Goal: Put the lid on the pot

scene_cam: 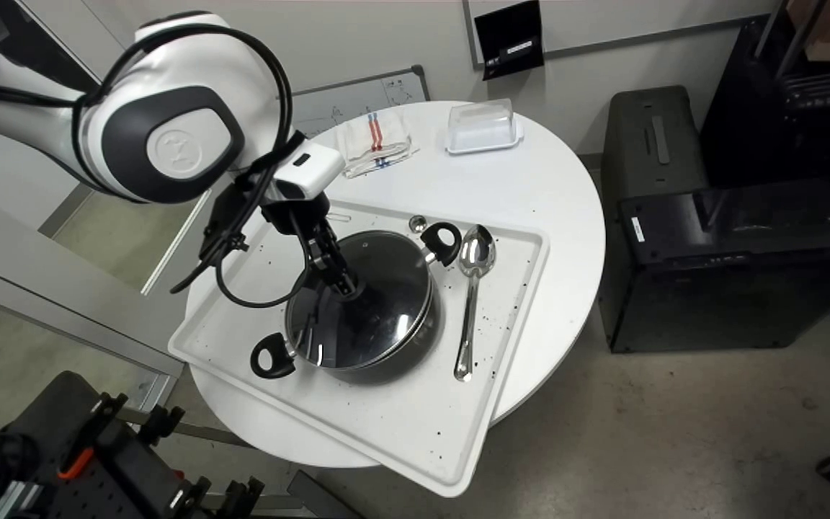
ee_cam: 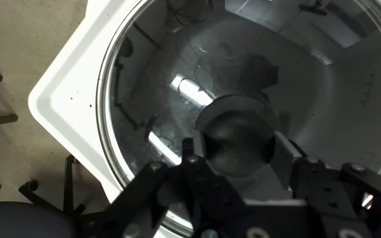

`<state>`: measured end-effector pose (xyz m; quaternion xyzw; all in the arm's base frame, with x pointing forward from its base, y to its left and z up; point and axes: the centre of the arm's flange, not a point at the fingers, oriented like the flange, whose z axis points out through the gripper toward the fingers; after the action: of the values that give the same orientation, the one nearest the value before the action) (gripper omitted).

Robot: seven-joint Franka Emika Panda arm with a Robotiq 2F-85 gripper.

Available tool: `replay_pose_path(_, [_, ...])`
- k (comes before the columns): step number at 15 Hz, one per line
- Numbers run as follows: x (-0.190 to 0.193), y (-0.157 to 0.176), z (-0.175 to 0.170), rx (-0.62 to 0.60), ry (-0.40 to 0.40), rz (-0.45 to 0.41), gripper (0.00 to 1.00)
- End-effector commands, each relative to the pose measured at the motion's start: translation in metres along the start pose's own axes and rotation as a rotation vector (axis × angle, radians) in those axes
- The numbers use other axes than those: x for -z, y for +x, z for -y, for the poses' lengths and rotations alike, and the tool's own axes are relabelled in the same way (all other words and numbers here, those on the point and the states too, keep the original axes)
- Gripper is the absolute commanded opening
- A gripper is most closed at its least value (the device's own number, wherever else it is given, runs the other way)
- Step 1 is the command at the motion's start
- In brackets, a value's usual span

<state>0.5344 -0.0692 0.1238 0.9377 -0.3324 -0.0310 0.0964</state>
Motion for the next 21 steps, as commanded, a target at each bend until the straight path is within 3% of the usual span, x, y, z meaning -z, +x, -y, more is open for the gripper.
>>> replay_pose_path(1, [0.005, 0.003, 0.005, -0.013, 0.019, -0.015, 0.25])
replay_pose_path(21, [-0.008, 0.003, 0.002, -0.037, 0.058, -0.008, 0.25])
